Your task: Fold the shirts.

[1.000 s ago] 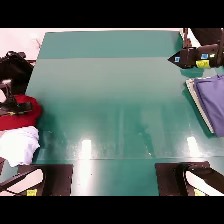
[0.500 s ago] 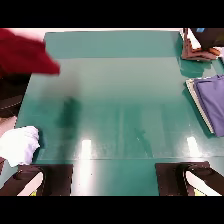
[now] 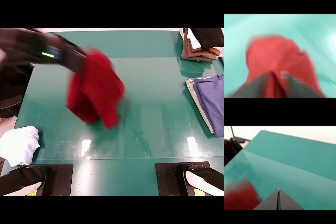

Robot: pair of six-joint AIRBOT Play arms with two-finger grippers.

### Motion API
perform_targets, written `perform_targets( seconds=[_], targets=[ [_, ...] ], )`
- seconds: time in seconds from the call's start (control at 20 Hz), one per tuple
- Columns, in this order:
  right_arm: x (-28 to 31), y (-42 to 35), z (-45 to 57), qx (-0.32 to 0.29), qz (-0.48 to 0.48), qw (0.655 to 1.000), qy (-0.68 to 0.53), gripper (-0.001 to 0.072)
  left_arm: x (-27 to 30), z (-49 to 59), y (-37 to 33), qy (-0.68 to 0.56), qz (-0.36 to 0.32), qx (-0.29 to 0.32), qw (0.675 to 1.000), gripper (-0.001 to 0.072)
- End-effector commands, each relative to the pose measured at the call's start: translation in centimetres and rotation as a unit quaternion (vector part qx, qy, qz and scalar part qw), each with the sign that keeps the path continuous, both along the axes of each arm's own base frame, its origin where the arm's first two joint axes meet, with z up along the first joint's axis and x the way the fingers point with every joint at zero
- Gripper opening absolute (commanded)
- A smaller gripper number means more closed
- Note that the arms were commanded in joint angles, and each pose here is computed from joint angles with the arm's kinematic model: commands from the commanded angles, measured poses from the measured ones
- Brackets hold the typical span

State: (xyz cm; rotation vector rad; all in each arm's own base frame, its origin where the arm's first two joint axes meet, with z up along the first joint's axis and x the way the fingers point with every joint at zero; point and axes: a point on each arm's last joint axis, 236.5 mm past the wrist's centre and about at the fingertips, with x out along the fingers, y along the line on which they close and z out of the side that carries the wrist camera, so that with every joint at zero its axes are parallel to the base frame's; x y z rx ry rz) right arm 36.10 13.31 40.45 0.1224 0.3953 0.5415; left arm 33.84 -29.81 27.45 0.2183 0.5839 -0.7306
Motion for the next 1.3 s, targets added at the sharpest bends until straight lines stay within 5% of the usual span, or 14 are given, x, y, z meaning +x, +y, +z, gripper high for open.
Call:
perform_targets(
  seconds=[0.0,0.2,0.35,0.55,0.8,0.9,1.2,1.25],
  targets=[
    [0.3,0.1,-0.8,-0.008,0.005,1.000,0.016,0.0019,-0.8,-5.4,-9.8,0.052,-0.089,-0.032,0.994,0.0599],
    [0.5,0.1,-2.6,-0.014,0.007,0.999,0.042,0.0019,7.8,-7.1,1.5,0.108,0.066,-0.026,0.992,0.0599],
    [0.8,0.3,-3.9,-0.012,0.010,0.998,0.059,0.0019,9.9,-12.9,12.8,0.241,0.182,-0.043,0.952,0.0601],
    [1.4,0.3,-6.4,-0.013,0.010,0.996,0.091,0.0019,6.2,-22.4,15.6,0.396,0.179,-0.132,0.891,0.0601],
    [1.4,0.9,-9.1,-0.005,0.021,0.991,0.129,0.0030,3.0,-31.2,14.6,0.437,0.219,-0.121,0.864,0.0602],
    [1.1,1.3,-9.8,-0.001,0.031,0.989,0.145,0.0154,3.7,-31.6,15.5,0.436,0.250,-0.132,0.855,0.0602],
    [1.2,1.4,-11.6,0.000,0.033,0.985,0.167,0.0204,6.0,-33.2,14.1,0.423,0.275,-0.164,0.847,0.0603],
    [1.2,1.4,-12.0,-0.001,0.033,0.984,0.173,0.0310,6.8,-32.8,13.4,0.418,0.277,-0.187,0.845,0.0602]
  ],
)
